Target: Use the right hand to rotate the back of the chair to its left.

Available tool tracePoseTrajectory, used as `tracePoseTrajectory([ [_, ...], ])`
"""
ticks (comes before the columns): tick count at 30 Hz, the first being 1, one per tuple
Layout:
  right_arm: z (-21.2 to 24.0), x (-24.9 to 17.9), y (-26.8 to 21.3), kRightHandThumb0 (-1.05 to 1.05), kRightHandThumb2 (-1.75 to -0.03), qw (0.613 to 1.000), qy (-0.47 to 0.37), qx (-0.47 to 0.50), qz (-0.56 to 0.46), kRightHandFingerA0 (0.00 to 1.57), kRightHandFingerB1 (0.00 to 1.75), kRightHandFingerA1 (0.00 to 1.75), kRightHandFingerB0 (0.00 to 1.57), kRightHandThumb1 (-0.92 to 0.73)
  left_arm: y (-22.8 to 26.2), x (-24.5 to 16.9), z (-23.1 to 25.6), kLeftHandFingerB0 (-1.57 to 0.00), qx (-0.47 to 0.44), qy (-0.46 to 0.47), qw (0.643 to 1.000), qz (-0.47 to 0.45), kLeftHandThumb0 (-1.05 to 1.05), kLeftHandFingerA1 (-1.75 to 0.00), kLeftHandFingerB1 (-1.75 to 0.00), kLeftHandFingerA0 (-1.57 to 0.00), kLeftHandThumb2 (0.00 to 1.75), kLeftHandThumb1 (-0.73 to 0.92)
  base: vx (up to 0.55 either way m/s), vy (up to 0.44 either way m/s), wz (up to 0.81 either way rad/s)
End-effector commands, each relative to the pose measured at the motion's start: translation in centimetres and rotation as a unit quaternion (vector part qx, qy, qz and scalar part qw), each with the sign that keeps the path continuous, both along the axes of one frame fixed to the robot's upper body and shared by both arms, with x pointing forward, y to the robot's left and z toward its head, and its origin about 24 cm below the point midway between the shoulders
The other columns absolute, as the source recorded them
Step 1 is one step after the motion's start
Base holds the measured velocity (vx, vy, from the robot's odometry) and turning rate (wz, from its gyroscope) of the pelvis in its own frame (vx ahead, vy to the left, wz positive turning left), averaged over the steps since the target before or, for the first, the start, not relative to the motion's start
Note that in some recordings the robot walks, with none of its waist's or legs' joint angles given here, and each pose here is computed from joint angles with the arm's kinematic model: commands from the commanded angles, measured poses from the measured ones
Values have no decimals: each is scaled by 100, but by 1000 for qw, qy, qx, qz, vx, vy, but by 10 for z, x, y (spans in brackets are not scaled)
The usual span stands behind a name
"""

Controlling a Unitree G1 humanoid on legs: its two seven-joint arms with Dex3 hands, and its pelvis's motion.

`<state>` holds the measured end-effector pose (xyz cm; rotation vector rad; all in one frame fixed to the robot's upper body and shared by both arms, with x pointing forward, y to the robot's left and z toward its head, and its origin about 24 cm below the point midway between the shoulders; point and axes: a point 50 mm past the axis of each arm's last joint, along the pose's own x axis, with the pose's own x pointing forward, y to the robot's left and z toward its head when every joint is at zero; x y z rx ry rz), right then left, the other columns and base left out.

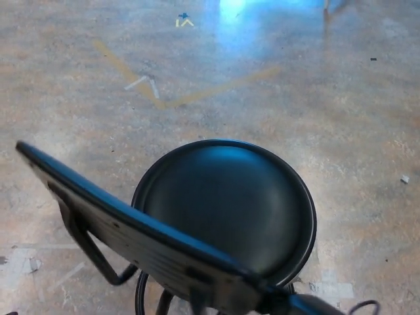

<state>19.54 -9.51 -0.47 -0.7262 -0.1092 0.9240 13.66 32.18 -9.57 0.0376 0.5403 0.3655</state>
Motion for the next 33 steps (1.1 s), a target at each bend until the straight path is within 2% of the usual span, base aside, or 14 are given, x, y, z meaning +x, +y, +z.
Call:
tracePoseTrajectory([
  [1,6,3,41,-74,-80,999,-12,-25,39,0,0,16,0,-45,-3,-4,-6,-36,-8,26,1000,-1,-81,-47,-40,-45,82,40,0,0,0],
  [2,6,3,41,-74,-80,999,-12,-26,39,0,0,16,0,-45,-3,-4,-6,-36,-8,26,1000,-1,-81,-47,-40,-45,82,40,0,0,0],
  [3,7,4,47,-49,-53,998,-16,-32,46,0,0,12,0,-38,-3,-5,-6,-38,-10,28,1000,1,-80,-45,-41,-40,80,38,0,0,0],
  [4,13,9,66,-56,-66,993,-33,-68,90,0,0,18,0,-35,-2,-9,-8,-46,-16,34,999,9,-81,-39,-35,-43,56,47,0,0,0],
  [11,31,20,106,-52,-63,974,-77,-146,153,0,8,28,0,-21,1,-11,-8,-47,-19,41,999,19,-83,-40,-35,-43,56,47,0,0,0],
  [13,43,22,131,-27,-69,964,-107,-171,174,0,19,37,0,-28,1,-12,-9,-46,-9,50,999,11,-84,-39,-35,-44,56,49,0,0,0],
  [18,49,18,156,-21,-52,955,-134,-182,189,0,19,29,0,-28,-3,-14,-11,-46,-13,54,998,6,-82,-39,-35,-44,56,48,0,0,0],
  [20,52,16,160,-6,-65,952,-158,-183,186,0,19,33,1,-36,-6,-13,-13,-46,-20,49,999,6,-79,-39,-35,-43,56,48,0,0,-3],
  [22,50,18,155,-12,-65,954,-159,-184,176,0,18,34,0,-34,-7,-14,-13,-42,-20,49,999,7,-79,-45,-43,-38,81,39,0,0,0],
  [23,48,21,148,15,-53,959,-154,-175,160,0,26,36,0,-42,-7,-15,-14,-45,-21,49,999,10,-82,-41,-35,-45,58,44,0,0,0],
  [25,42,30,128,21,-57,970,-147,-157,109,0,25,35,1,-49,-7,-15,-14,-46,-24,48,998,12,-81,-40,-34,-44,56,47,0,0,0],
  [29,36,45,73,-16,-58,982,-149,-118,-16,4,25,34,4,-53,-5,-16,-13,-43,-23,48,998,14,-84,-45,-40,-41,74,38,0,0,11],
  [30,36,47,54,-30,-59,981,-148,-107,-57,5,27,34,9,-52,-5,-16,-13,-46,-23,49,998,15,-81,-40,-35,-42,56,47,0,0,10],
  [33,30,46,-2,-50,-61,967,-169,-83,-169,6,27,35,7,-58,-4,-19,-14,-46,-26,51,998,19,-81,-39,-35,-43,56,47,0,0,3],
])
